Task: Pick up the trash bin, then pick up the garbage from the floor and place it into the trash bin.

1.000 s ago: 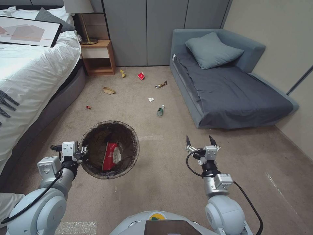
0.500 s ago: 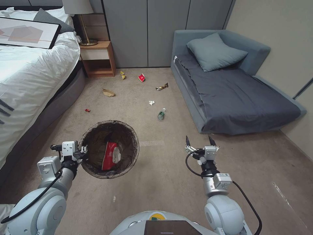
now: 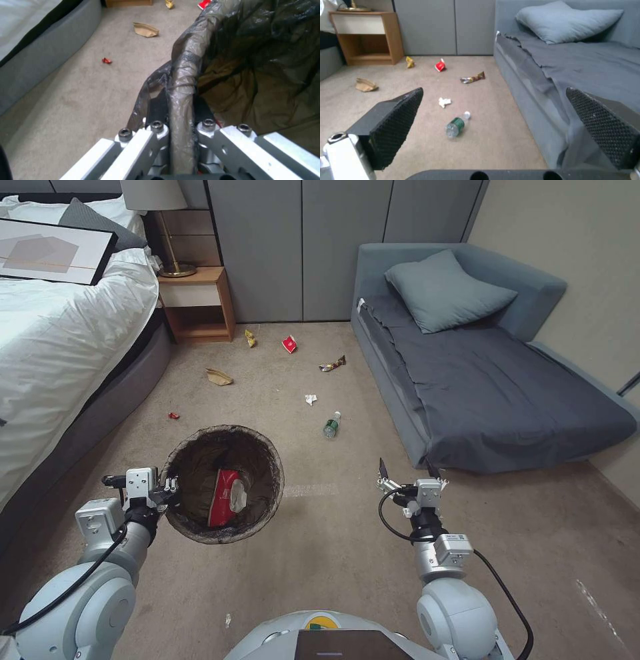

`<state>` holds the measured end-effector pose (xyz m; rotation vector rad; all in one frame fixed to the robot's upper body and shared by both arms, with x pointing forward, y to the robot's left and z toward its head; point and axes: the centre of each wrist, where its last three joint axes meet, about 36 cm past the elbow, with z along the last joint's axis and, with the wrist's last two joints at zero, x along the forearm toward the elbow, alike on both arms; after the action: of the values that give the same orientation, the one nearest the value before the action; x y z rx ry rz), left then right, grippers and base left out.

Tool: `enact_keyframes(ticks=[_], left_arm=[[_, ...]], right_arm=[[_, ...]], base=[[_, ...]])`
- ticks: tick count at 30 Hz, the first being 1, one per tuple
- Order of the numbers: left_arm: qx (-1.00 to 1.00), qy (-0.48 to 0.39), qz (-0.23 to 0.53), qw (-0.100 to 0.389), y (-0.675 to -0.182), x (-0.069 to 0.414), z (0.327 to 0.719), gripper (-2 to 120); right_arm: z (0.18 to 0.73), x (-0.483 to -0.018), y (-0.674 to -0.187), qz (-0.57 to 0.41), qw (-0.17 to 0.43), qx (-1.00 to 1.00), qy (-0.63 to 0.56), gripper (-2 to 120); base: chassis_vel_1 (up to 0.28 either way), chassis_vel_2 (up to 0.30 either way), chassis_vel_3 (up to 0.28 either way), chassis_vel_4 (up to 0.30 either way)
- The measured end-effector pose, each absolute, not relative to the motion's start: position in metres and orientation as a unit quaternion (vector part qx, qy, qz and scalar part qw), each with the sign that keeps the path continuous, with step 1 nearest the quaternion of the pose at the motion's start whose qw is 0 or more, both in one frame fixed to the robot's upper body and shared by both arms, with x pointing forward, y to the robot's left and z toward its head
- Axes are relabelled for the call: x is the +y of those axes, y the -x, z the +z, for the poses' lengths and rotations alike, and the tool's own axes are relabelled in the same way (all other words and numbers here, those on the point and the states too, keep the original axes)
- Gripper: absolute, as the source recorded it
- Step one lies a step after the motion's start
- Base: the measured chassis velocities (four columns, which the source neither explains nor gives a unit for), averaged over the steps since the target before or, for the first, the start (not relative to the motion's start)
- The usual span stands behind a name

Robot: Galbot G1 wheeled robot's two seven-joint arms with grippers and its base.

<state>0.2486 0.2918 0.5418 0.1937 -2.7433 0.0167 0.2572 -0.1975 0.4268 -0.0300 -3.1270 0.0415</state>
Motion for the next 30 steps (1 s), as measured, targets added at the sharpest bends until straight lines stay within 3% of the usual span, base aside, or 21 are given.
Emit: enact_keyframes(ticks=[30], left_arm=[[-0.979, -0.069, 0.007, 0.193, -0.2484, 0.2914, 0.5421, 4]], right_arm=[[0.4258, -0.1954, -0.2568, 0.011, 0.006, -1.0, 0.012, 100]], base=[[-0.123, 0.128, 0.13, -0.127]])
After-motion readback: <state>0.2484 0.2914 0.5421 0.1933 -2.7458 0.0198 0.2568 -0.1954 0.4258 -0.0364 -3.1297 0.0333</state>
